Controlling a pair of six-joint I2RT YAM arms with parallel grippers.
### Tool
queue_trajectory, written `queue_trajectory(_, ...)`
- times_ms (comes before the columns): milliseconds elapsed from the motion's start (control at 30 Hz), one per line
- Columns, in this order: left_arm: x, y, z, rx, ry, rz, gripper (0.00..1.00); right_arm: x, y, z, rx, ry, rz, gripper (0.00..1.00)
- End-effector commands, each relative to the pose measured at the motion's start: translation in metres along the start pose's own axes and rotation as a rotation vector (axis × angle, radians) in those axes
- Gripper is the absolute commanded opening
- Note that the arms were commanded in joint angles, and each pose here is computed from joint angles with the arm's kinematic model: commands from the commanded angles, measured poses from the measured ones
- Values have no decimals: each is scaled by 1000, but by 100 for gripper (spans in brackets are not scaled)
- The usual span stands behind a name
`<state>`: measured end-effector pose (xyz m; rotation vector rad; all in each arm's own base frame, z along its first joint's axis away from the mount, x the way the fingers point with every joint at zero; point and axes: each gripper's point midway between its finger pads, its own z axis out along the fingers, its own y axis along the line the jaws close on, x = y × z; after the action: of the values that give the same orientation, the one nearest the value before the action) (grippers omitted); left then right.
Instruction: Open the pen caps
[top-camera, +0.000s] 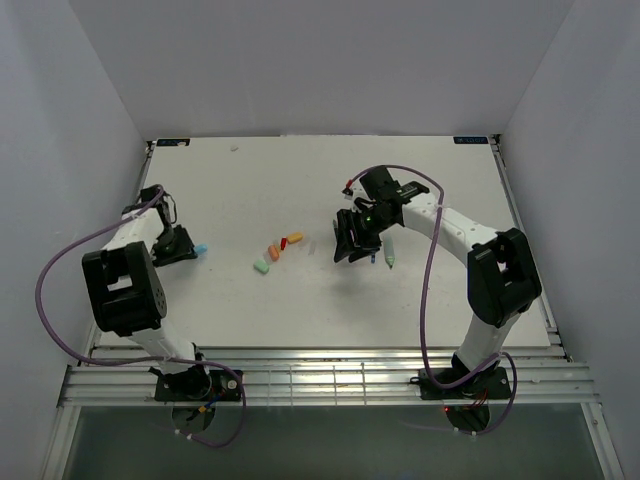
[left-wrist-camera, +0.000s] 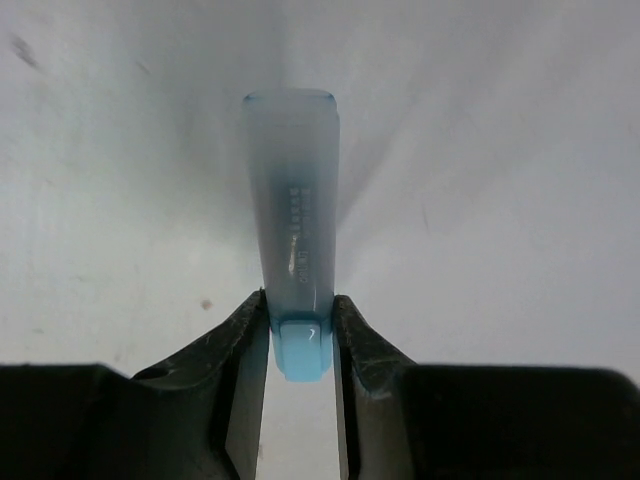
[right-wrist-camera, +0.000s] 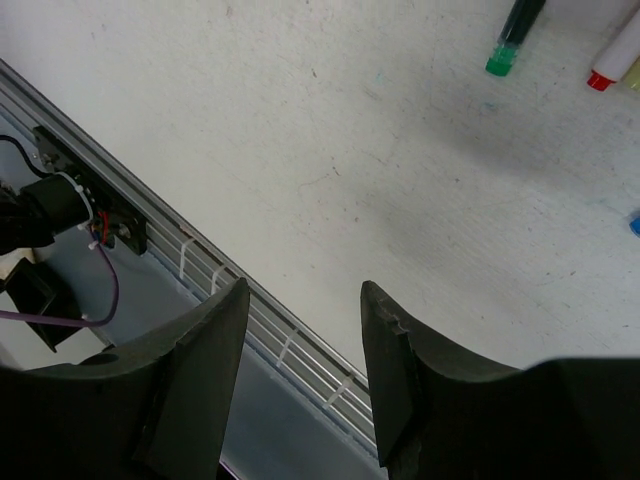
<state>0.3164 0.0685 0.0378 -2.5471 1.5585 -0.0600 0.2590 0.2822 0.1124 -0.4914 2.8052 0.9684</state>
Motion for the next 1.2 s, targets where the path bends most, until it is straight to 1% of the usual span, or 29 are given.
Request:
queue_trajectory(0, 54, -21, -31, 58, 105, 22, 0, -17, 14, -18, -23, -33, -18, 55)
queue_trajectory(33, 75, -21, -40, 68, 156, 61, 0, -24, 17, -24, -28, -49, -22, 55)
queue_trajectory(100, 93, -22, -50, 87, 195, 97, 0, -26, 18, -31, -33, -50, -14, 55)
queue_trajectory(133, 106, -21, -56, 106, 213, 157, 0, -30, 19, -37, -38, -63, -9, 55)
queue_trajectory(200, 124, -31, -74, 166, 237, 252, 0, -32, 20, -45, -54, -70, 9, 55)
queue_trajectory(233, 134, -28, -79, 183, 247, 347, 0, -36, 20, -50, -59, -84, 17, 55)
queue_trajectory(300, 149, -31, -92, 211, 313, 435, 0, -38, 25, -56, -105, -80, 48, 55)
queue_trajectory(333, 167, -20, -97, 239, 342, 574, 0, -41, 24, -61, -131, -87, 74, 55)
queue_trajectory(367, 177, -18, -101, 272, 370, 650, 0, -40, 30, -63, -186, -71, 92, 55)
queue_trajectory(400, 191, -14, -111, 313, 435, 737, 0, -40, 31, -65, -205, -67, 120, 55)
queue_trajectory(433, 212, -10, -121, 380, 478, 843, 0, -42, 30, -67, -214, -67, 131, 55)
queue_trajectory(467, 222, -3, -126, 434, 496, 981, 0, -44, 31, -67, -221, -65, 132, 55)
queue_trajectory(500, 238, 7, -137, 479, 555, 1075, 0, -48, 35, -71, -229, -76, 121, 55)
queue_trajectory(533, 259, 24, -146, 528, 600, 1189, 0, -50, 37, -72, -239, -79, 124, 55)
queue_trajectory(567, 268, 36, -150, 576, 616, 1318, 0, -50, 43, -73, -280, -65, 125, 55)
queue_trajectory(600, 277, 49, -155, 604, 640, 1398, 0, -53, 47, -75, -308, -62, 127, 55)
queue_trajectory(633, 292, 75, -163, 630, 692, 1500, 0, -54, 52, -76, -334, -57, 134, 55)
queue_trajectory(700, 298, 101, -167, 689, 707, 1653, 0, -62, 59, -82, -361, -75, 105, 55)
queue_trajectory(733, 304, 123, -177, 738, 741, 1724, 0, -65, 61, -85, -364, -85, 94, 55)
queue_trajectory(800, 304, 141, -182, 786, 748, 1810, 0, -67, 63, -86, -366, -92, 84, 56)
queue_trajectory(833, 305, 153, -191, 824, 753, 1847, 0, -68, 64, -87, -369, -92, 84, 56)
queue_trajectory(867, 302, 159, -188, 821, 745, 1870, 0, -67, 65, -86, -376, -87, 89, 56)
queue_trajectory(933, 300, 171, -194, 861, 732, 1915, 0, -66, 64, -85, -373, -87, 93, 56)
queue_trajectory(1000, 298, 181, -193, 858, 741, 1937, 0, -66, 62, -83, -358, -92, 93, 56)
queue_trajectory(1167, 295, 191, -198, 878, 738, 1960, 0, -63, 55, -77, -307, -101, 102, 56)
